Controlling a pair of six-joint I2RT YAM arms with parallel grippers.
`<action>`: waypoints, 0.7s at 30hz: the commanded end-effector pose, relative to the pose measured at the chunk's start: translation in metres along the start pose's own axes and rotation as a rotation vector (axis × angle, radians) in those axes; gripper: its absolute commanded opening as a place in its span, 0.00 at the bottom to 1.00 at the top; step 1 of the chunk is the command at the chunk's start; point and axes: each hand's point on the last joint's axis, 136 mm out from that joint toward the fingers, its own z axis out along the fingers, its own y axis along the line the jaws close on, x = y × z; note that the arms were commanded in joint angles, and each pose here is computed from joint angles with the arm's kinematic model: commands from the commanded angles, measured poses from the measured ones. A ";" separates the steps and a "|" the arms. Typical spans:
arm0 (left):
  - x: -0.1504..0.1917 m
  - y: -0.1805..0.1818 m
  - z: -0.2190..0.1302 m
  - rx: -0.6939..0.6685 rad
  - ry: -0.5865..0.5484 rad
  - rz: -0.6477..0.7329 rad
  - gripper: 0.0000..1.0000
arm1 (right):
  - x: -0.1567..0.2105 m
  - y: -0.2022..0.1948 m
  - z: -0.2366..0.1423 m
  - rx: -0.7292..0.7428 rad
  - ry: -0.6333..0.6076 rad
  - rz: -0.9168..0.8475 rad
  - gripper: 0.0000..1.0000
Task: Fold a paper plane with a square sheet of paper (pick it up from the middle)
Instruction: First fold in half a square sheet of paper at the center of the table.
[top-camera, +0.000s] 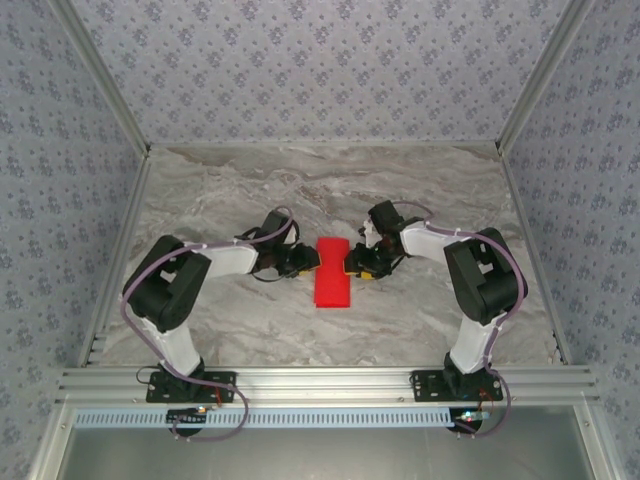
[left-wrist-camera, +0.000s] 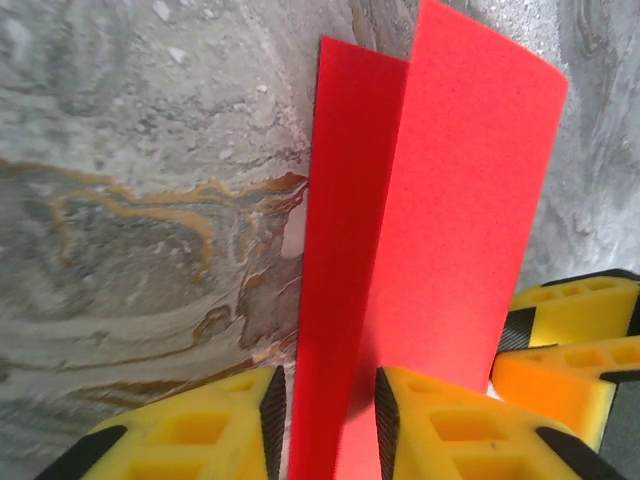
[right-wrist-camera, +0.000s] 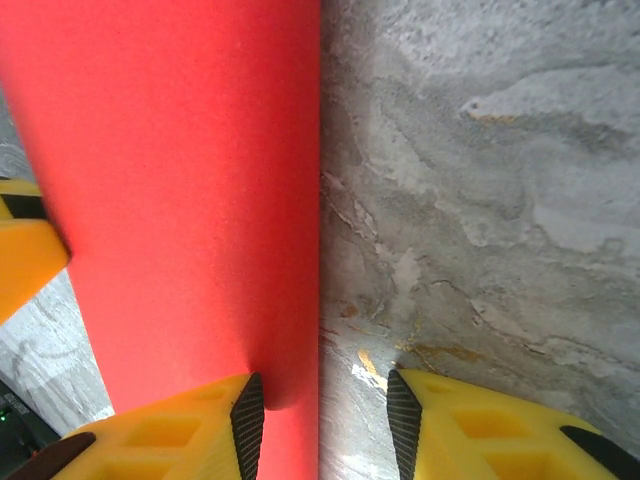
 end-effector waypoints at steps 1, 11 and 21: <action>-0.010 -0.009 -0.023 -0.035 -0.050 0.044 0.34 | 0.002 -0.003 0.009 0.035 0.022 -0.008 0.42; -0.003 -0.035 -0.020 0.089 -0.023 0.084 0.42 | -0.001 0.004 0.002 0.028 0.007 -0.022 0.42; 0.005 -0.032 -0.007 0.115 0.037 0.088 0.51 | -0.002 0.009 -0.009 0.008 -0.014 -0.021 0.43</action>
